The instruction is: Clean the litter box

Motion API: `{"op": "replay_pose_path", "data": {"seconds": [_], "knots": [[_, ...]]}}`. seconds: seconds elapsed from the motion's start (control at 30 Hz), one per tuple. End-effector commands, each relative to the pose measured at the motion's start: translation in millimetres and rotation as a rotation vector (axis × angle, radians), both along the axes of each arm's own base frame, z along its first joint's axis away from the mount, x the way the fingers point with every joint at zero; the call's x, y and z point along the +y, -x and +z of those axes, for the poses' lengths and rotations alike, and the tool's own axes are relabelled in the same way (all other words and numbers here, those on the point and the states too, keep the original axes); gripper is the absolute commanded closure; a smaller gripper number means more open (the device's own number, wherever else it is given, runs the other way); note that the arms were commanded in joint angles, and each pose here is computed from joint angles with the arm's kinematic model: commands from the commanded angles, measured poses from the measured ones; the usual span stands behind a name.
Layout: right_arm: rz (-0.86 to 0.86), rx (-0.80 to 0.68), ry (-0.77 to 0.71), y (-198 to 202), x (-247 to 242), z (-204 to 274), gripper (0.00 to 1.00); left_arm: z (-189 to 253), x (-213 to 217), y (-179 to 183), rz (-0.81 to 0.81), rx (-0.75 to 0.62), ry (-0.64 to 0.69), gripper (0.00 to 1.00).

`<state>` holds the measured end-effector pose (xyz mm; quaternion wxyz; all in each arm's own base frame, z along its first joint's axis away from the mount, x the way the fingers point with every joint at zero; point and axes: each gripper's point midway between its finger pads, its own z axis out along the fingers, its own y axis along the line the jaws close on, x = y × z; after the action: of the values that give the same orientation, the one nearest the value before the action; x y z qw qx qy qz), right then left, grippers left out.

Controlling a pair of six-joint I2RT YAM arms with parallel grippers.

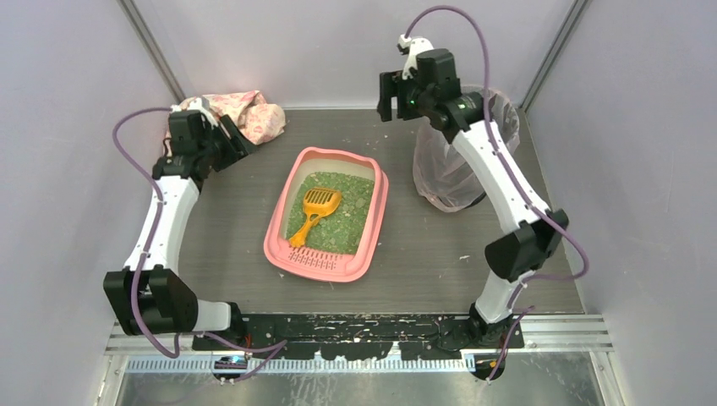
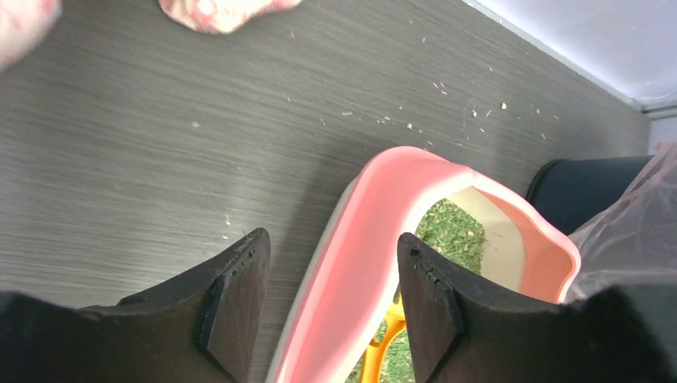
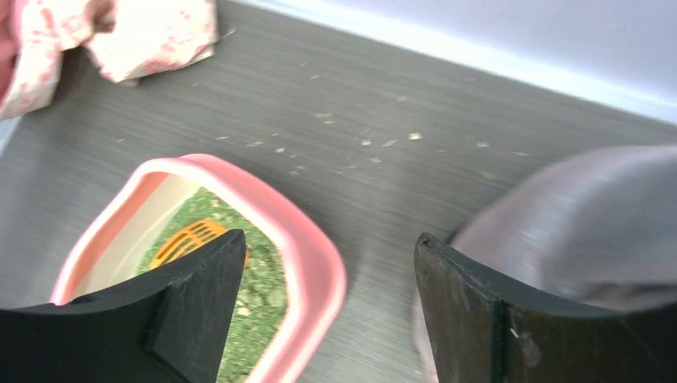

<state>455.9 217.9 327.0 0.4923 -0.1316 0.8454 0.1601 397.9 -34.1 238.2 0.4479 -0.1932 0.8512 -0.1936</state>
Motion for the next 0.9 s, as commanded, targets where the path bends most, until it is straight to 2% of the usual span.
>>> {"op": "replay_pose_path", "data": {"seconds": [0.0, 0.13, 0.17, 0.2, 0.23, 0.27, 0.37, 0.53, 0.67, 0.73, 0.8, 0.87], "knots": [[-0.183, -0.062, 0.248, 25, -71, 28, 0.18, 24, 17, 27, -0.074, 0.082, -0.252, 0.41], [-0.244, -0.052, 0.292, 46, -100, 24, 0.18, 55, 35, 45, -0.019, 0.060, -0.371, 0.46], [-0.255, -0.040, 0.298, 49, -106, 19, 0.18, 61, 38, 47, 0.021, 0.055, -0.356, 0.32], [-0.263, -0.028, 0.311, 51, -112, 14, 0.18, 61, 45, 55, 0.115, 0.080, -0.323, 0.06], [-0.271, -0.014, 0.323, 54, -117, 7, 0.18, 54, 56, 63, 0.215, 0.115, -0.304, 0.02], [-0.277, 0.000, 0.328, 57, -122, 0, 0.18, 41, 61, 66, 0.243, 0.137, -0.288, 0.03], [-0.289, 0.020, 0.333, 63, -133, -16, 0.18, 22, 47, 70, 0.151, 0.157, -0.223, 0.05], [-0.315, 0.073, 0.315, 64, -153, -48, 0.17, 57, 57, 79, 0.167, 0.044, -0.377, 0.07], [-0.289, 0.105, 0.277, 62, -150, -68, 0.19, 48, 38, 79, 0.092, 0.079, -0.369, 0.07], [-0.255, 0.135, 0.263, 63, -143, -75, 0.31, 45, 37, 81, 0.088, 0.076, -0.360, 0.07], [-0.233, 0.151, 0.246, 67, -138, -77, 0.56, 44, 36, 84, 0.088, 0.074, -0.359, 0.07], [-0.216, 0.148, 0.230, 70, -135, -71, 0.75, 45, 35, 87, 0.081, 0.075, -0.353, 0.07]]}}
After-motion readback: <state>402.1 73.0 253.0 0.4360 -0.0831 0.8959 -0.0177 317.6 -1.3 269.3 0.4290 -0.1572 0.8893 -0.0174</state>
